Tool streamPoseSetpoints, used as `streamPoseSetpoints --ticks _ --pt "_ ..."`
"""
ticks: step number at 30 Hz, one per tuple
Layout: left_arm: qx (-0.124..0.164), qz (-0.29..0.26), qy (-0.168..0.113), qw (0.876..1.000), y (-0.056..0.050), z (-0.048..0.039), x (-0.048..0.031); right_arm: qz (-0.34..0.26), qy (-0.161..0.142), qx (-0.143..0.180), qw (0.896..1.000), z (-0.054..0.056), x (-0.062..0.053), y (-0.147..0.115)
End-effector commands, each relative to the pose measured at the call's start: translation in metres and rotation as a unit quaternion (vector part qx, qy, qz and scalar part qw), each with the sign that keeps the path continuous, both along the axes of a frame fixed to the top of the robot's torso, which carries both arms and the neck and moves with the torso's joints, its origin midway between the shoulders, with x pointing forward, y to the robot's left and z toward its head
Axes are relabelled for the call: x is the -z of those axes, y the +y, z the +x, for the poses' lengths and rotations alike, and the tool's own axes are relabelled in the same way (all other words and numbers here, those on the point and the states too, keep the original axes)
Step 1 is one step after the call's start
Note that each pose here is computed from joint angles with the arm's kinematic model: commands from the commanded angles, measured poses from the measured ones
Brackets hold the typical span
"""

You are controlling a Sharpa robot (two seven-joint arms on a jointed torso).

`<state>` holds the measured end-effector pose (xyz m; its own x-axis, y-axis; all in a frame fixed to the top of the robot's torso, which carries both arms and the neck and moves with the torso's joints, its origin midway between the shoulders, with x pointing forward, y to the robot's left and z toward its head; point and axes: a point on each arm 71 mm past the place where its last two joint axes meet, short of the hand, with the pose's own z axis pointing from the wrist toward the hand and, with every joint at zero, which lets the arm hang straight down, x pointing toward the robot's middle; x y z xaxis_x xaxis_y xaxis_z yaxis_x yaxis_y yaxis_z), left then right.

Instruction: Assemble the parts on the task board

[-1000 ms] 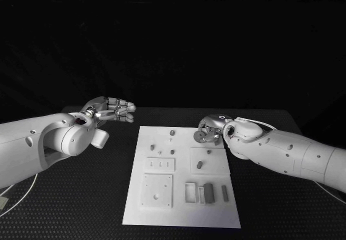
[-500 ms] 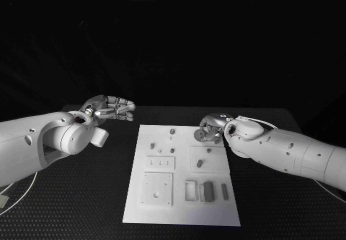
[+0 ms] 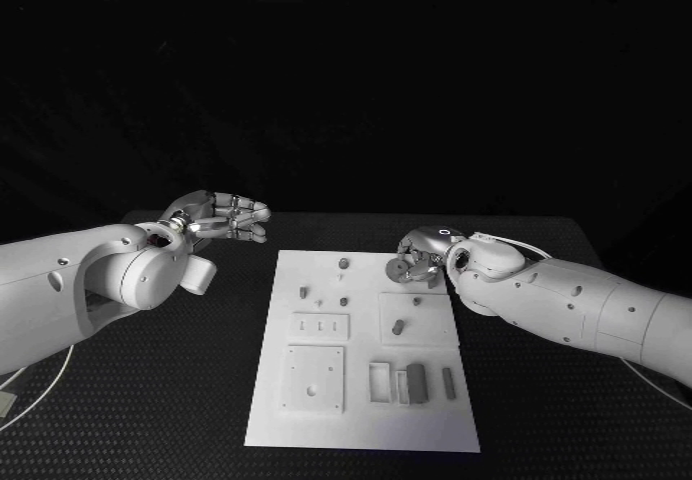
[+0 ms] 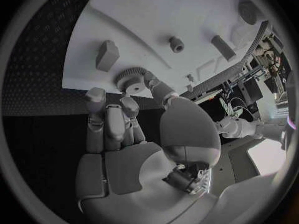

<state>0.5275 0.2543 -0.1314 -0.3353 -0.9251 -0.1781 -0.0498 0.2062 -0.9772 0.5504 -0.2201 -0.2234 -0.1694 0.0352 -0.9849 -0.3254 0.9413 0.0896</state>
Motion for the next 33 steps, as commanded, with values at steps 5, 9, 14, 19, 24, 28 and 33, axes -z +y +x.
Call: streamPoseSetpoints --ticks 5,9,14,19,24,28,33 --pt "0.008 -0.002 -0.004 1.000 -0.0017 -0.0006 -0.0012 -0.011 0.026 -0.005 1.000 -0.0040 0.0148 -0.0001" --pt "0.008 -0.001 -0.003 1.000 -0.0016 -0.0008 -0.0011 -0.012 0.031 -0.005 0.999 -0.0043 0.0154 -0.0006" --pt "0.010 -0.002 -0.002 1.000 -0.0022 -0.0010 -0.0009 -0.002 0.040 -0.002 0.999 -0.0046 0.0161 -0.0014" --pt "0.009 -0.001 -0.002 1.000 -0.0021 -0.0008 -0.0009 0.007 0.052 0.003 0.999 -0.0047 0.0172 -0.0023" --pt "0.010 -0.002 -0.002 1.000 -0.0023 -0.0009 -0.0009 0.007 0.053 0.003 0.999 -0.0047 0.0174 -0.0022" --pt "0.010 -0.002 -0.002 1.000 -0.0023 -0.0011 -0.0010 0.002 0.049 0.001 0.999 -0.0044 0.0172 -0.0024" --pt "0.009 -0.001 -0.002 1.000 -0.0019 -0.0013 -0.0010 -0.006 0.041 -0.001 0.999 -0.0040 0.0166 -0.0024"
